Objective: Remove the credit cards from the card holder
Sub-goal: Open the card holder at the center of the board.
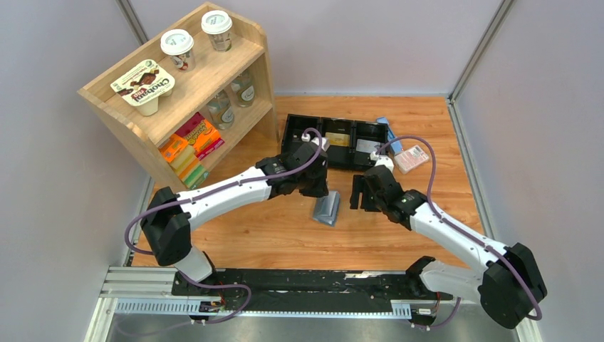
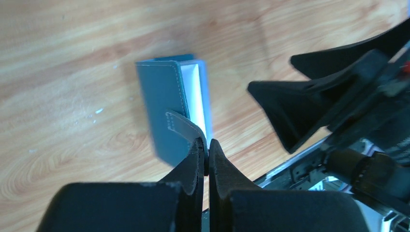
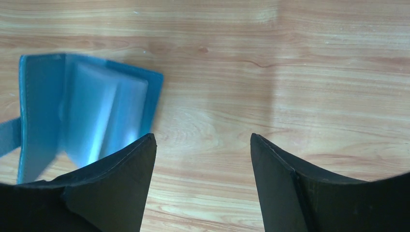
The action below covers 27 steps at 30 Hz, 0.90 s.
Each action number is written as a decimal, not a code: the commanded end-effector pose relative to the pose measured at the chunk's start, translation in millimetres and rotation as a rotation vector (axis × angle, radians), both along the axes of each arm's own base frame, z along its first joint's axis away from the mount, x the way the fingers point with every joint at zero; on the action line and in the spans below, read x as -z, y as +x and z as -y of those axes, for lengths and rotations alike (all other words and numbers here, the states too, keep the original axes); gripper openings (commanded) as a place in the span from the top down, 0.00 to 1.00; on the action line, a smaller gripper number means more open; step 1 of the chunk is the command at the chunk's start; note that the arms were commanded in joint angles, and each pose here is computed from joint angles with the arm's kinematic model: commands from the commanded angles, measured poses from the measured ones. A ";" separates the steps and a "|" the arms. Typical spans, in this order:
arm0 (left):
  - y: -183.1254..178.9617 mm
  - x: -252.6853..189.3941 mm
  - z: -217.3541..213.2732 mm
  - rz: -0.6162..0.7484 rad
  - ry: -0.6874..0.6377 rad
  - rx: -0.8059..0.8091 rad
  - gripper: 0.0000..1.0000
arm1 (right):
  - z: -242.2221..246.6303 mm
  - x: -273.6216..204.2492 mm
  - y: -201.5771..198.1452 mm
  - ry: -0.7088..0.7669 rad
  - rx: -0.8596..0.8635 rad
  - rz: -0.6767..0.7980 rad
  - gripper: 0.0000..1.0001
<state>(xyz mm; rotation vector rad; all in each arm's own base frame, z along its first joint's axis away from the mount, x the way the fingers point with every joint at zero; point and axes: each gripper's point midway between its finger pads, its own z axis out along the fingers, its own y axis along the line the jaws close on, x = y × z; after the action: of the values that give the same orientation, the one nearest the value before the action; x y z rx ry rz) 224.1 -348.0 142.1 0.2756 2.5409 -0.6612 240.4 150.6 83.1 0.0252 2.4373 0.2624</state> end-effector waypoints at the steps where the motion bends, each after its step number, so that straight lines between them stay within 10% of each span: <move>1: 5.1 -24.5 16.4 0.047 -0.030 0.054 1.00 | -9.3 -16.2 4.7 0.074 -0.018 0.064 0.27; 27: -21.5 80.1 -108.0 -0.097 0.156 -0.273 1.00 | -94.9 -2.5 -17.7 0.426 -0.261 -0.137 0.50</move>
<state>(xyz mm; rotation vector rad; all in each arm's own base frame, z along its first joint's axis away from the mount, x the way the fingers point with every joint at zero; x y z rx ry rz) 200.7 -249.7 65.6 -0.0261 2.6714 -0.4315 219.4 227.8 73.7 -0.0775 2.5022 0.7996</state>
